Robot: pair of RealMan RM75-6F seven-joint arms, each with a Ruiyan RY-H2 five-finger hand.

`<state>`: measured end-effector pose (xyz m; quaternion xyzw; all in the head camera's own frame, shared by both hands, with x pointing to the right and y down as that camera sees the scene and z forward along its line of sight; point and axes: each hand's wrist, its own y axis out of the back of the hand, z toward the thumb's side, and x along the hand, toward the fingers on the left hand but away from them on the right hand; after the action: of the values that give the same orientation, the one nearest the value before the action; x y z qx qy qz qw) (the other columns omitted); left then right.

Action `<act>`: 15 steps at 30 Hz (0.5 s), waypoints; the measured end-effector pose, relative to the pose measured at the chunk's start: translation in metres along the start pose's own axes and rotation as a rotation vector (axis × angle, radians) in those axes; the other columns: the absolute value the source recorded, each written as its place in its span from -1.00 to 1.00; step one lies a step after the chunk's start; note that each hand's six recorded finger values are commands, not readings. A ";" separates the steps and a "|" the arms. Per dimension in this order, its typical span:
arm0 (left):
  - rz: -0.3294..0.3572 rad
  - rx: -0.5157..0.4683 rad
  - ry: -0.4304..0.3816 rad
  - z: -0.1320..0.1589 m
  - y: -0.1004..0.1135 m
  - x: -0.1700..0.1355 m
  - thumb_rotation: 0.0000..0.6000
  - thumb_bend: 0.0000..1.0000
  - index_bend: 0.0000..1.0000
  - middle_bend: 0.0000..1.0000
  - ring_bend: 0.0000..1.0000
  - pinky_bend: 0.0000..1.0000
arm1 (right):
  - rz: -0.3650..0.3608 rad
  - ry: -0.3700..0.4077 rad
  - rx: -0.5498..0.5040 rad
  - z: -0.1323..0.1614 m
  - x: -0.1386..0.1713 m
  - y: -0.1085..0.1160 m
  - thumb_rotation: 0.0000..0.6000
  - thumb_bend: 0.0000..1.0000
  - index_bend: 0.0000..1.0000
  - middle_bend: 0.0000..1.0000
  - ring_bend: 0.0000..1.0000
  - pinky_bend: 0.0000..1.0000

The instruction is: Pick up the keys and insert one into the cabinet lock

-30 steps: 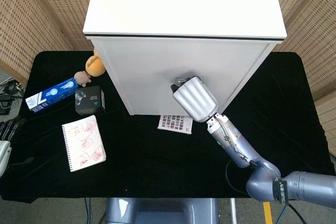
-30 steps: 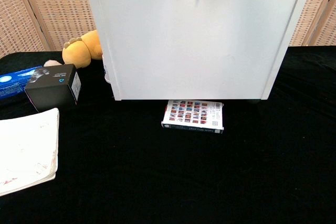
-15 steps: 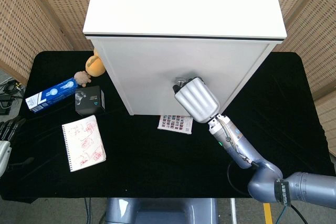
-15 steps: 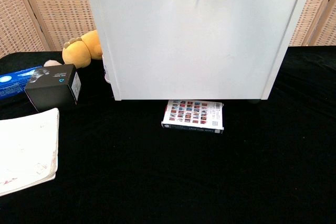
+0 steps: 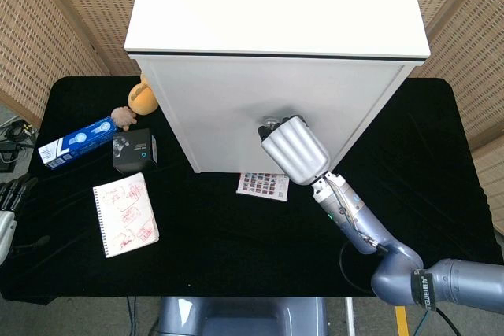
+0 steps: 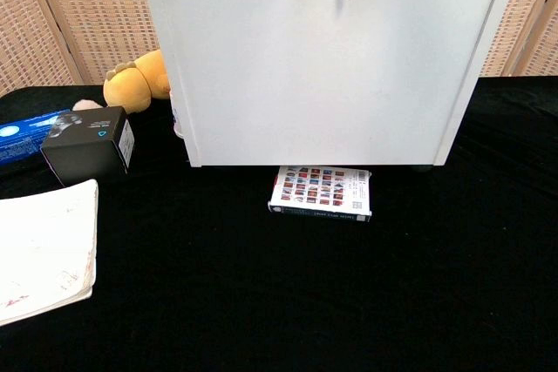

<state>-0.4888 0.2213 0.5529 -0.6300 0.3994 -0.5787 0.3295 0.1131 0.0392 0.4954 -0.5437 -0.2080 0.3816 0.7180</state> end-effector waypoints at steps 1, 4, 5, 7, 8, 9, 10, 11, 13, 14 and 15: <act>0.000 0.000 -0.001 0.000 0.000 0.000 1.00 -1.00 -1.00 -1.00 -1.00 -1.00 | -0.003 0.000 0.001 0.000 0.000 0.001 1.00 -0.01 0.11 0.74 0.71 1.00; -0.002 0.001 -0.002 0.000 0.000 0.000 1.00 -1.00 -1.00 -1.00 -1.00 -1.00 | -0.007 -0.003 0.004 -0.001 0.000 0.003 1.00 -0.01 0.11 0.74 0.71 1.00; -0.002 0.001 -0.002 0.000 -0.001 0.000 1.00 -1.00 -1.00 -1.00 -1.00 -1.00 | -0.008 -0.005 0.004 -0.002 0.000 0.004 1.00 -0.02 0.11 0.74 0.71 1.00; -0.001 0.000 -0.001 0.000 0.000 0.000 1.00 -1.00 -1.00 -1.00 -1.00 -1.00 | -0.008 -0.007 0.005 -0.002 0.000 0.004 1.00 -0.02 0.12 0.74 0.71 1.00; -0.001 0.000 -0.001 0.000 0.000 0.000 1.00 -1.00 -1.00 -1.00 -1.00 -1.00 | -0.008 -0.007 0.005 -0.002 0.001 0.004 1.00 -0.02 0.12 0.74 0.71 1.00; 0.000 0.000 -0.001 0.000 0.000 0.000 1.00 -1.00 -1.00 -1.00 -1.00 -1.00 | -0.009 -0.007 0.005 -0.003 0.001 0.004 1.00 -0.02 0.13 0.74 0.71 1.00; 0.000 -0.001 -0.001 0.000 0.000 0.000 1.00 -1.00 -1.00 -1.00 -1.00 -1.00 | -0.010 -0.007 0.007 -0.003 0.001 0.005 1.00 -0.02 0.13 0.74 0.71 1.00; 0.000 -0.001 -0.001 0.000 0.000 0.000 1.00 -1.00 -1.00 -1.00 -1.00 -1.00 | -0.012 -0.007 0.007 -0.003 0.001 0.005 1.00 -0.02 0.14 0.74 0.71 1.00; -0.001 -0.002 -0.001 0.000 0.000 0.000 1.00 -1.00 -1.00 -1.00 -1.00 -1.00 | -0.017 -0.008 0.005 -0.004 0.002 0.007 1.00 -0.02 0.14 0.74 0.71 1.00; -0.001 -0.002 -0.001 0.000 0.000 0.000 1.00 -1.00 -1.00 -1.00 -1.00 -1.00 | -0.020 -0.010 0.002 -0.005 0.003 0.008 1.00 -0.02 0.14 0.74 0.71 1.00; -0.002 -0.002 -0.001 0.000 0.000 0.001 1.00 -1.00 -1.00 -1.00 -1.00 -1.00 | -0.026 -0.013 -0.001 -0.007 0.005 0.010 1.00 -0.02 0.15 0.74 0.71 1.00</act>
<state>-0.4893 0.2207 0.5530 -0.6311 0.3994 -0.5782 0.3285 0.1177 0.0400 0.4836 -0.5387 -0.2201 0.3756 0.7213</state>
